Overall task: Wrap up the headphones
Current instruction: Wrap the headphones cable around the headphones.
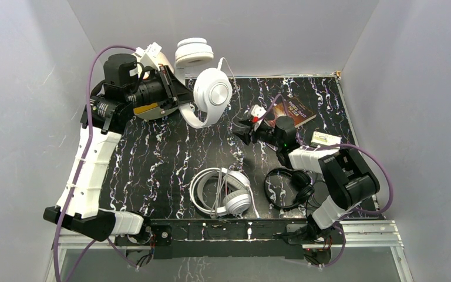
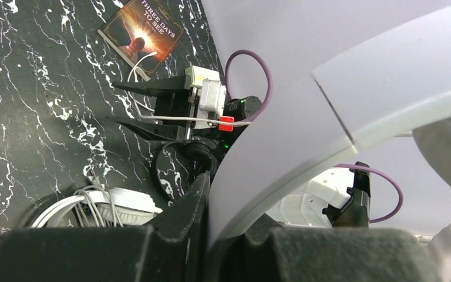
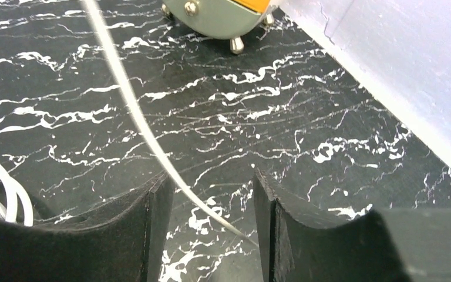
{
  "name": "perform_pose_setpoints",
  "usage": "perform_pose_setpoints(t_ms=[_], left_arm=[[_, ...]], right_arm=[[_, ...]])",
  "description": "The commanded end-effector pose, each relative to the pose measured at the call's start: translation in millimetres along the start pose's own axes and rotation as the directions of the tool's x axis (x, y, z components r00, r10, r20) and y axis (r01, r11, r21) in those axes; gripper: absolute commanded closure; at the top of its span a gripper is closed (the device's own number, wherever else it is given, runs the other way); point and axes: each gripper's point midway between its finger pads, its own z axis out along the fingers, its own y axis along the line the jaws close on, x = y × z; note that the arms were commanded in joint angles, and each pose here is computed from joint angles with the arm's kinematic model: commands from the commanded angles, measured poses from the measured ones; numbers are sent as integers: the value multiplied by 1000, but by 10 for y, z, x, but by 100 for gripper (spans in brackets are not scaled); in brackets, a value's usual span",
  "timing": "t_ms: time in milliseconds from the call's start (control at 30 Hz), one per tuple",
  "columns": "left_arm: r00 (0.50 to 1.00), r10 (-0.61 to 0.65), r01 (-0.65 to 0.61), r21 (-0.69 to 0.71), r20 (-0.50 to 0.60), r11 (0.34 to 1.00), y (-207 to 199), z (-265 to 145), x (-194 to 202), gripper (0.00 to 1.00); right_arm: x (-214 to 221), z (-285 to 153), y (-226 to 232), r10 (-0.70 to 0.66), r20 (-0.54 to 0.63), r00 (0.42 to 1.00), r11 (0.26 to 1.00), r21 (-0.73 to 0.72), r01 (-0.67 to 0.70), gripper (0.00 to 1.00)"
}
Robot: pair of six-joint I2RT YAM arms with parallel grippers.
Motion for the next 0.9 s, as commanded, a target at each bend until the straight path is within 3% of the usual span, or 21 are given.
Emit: perform_pose_setpoints(t_ms=[0, 100, 200, 300, 367, 467, 533, 700, 867], left_arm=[[996, 39, -47, 96, 86, 994, -391, -261, -153, 100], [994, 26, -37, 106, 109, 994, -423, -251, -216, 100], [981, 26, -37, 57, 191, 998, -397, -279, -381, 100], [943, 52, -22, -93, 330, 995, -196, -320, -696, 100], [903, 69, 29, -220, 425, 975, 44, -334, -933, 100], [806, 80, 148, -330, 587, 932, 394, -352, -1281, 100], [747, 55, 238, -343, 663, 909, 589, -315, -1418, 100], [682, -50, 346, -261, 730, 901, 751, -64, -1585, 100], [644, -75, 422, -272, 761, 865, 1028, 132, -1654, 100]], right_arm=[[-7, -82, -118, -30, 17, 999, 996, 85, 29, 42], [51, -101, -97, -11, -6, 1000, 997, 83, 11, 52], [130, -176, -111, 98, -49, 994, 986, 141, -90, 76], [174, -270, 8, 246, -116, 962, 961, 162, -226, 91], [270, -368, 24, 378, -196, 905, 910, 256, -325, 98], [383, -494, 78, 502, -316, 805, 851, 350, -392, 100], [428, -536, 151, 513, -405, 757, 847, 383, -369, 100], [356, -554, 438, 486, -578, 655, 874, 342, -347, 96], [136, -501, 790, 380, -637, 670, 924, 226, -308, 97]])
